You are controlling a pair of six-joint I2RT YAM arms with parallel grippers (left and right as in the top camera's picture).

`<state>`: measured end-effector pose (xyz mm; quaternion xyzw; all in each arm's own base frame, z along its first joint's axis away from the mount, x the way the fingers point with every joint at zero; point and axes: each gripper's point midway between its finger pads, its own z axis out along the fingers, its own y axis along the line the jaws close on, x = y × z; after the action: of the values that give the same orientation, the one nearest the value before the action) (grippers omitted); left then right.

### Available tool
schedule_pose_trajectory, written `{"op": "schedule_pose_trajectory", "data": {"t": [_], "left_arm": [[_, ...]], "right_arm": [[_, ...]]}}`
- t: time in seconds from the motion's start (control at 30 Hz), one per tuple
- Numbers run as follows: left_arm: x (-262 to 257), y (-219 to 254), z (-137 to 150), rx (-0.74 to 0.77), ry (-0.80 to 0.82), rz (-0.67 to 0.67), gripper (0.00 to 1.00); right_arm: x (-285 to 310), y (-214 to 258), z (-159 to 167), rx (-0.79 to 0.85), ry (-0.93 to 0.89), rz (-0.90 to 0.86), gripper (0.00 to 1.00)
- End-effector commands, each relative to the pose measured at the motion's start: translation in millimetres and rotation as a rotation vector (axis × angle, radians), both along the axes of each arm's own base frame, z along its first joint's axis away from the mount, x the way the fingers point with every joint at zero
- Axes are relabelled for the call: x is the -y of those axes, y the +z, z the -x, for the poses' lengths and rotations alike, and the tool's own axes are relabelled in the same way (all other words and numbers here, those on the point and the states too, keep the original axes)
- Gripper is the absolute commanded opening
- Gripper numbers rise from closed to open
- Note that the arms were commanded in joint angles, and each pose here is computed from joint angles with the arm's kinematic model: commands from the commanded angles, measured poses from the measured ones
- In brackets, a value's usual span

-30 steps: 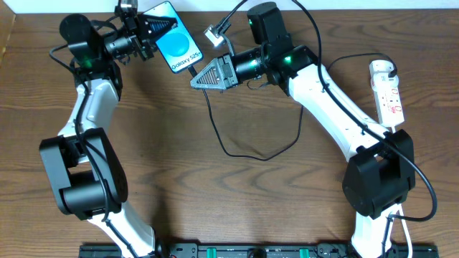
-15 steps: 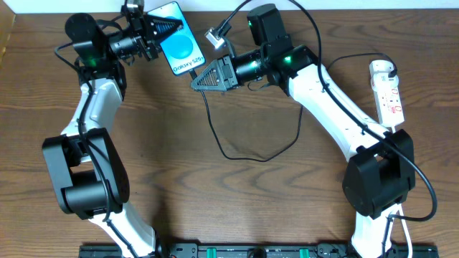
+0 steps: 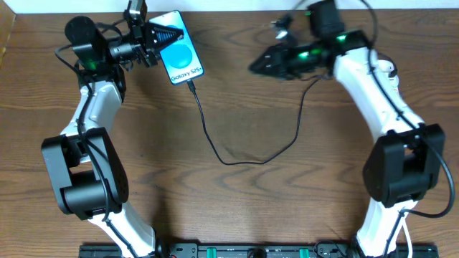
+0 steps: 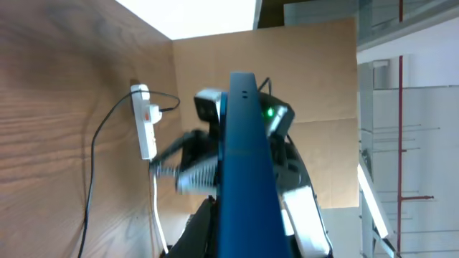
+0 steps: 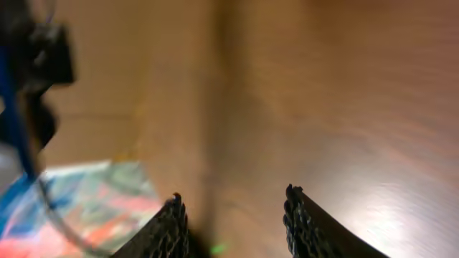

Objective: Plug charger to phone and switch on socket

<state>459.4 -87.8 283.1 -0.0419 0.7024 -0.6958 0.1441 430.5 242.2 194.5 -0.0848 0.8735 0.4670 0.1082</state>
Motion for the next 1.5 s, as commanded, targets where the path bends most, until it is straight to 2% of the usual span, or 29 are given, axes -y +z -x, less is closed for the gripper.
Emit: {"op": "schedule_pose_trajectory", "data": {"t": [0.0, 0.17, 0.33, 0.47, 0.6, 0.77, 0.9, 1.17, 1.33, 1.47], "left_arm": [[17.6, -0.6, 10.8, 0.057, -0.058, -0.016, 0.07], [36.5, -10.2, 5.9, 0.011, -0.034, -0.003, 0.07], [37.4, -42.1, -17.9, -0.182, 0.125, 0.000, 0.08], [38.6, -78.0, -23.8, -0.301, 0.211, -0.067, 0.07], [46.1, -126.6, -6.5, -0.370, 0.218, -0.227, 0.07], [54.8, -156.1, 20.6, -0.354, 0.132, -0.347, 0.07], [58.7, -170.0, 36.2, -0.286, 0.059, -0.412, 0.07], [58.2, -175.6, 40.4, -0.078, -0.006, -0.488, 0.07], [55.9, -186.4, 39.1, -0.100, 0.002, -0.510, 0.07], [55.8, -211.7, 48.5, -0.203, -0.025, -0.511, 0.07]], "right_arm": [[17.3, -16.3, -4.5, 0.057, -0.014, 0.135, 0.43], [31.6, -32.1, -1.9, 0.022, -0.051, 0.244, 0.43], [41.0, -41.4, 3.3, -0.013, -0.067, 0.308, 0.43], [46.5, -46.4, 8.6, -0.027, -0.058, 0.344, 0.44], [50.1, -49.6, 12.1, -0.028, -0.045, 0.370, 0.44], [51.0, -50.6, 12.5, -0.028, -0.044, 0.379, 0.44], [50.4, -51.2, 14.4, -0.031, -0.037, 0.383, 0.44], [44.2, -54.9, 25.0, -0.045, -0.002, 0.407, 0.44], [38.2, -58.3, 29.6, -0.036, 0.015, 0.446, 0.45], [32.9, -59.7, 32.7, -0.030, 0.028, 0.460, 0.45]]}}
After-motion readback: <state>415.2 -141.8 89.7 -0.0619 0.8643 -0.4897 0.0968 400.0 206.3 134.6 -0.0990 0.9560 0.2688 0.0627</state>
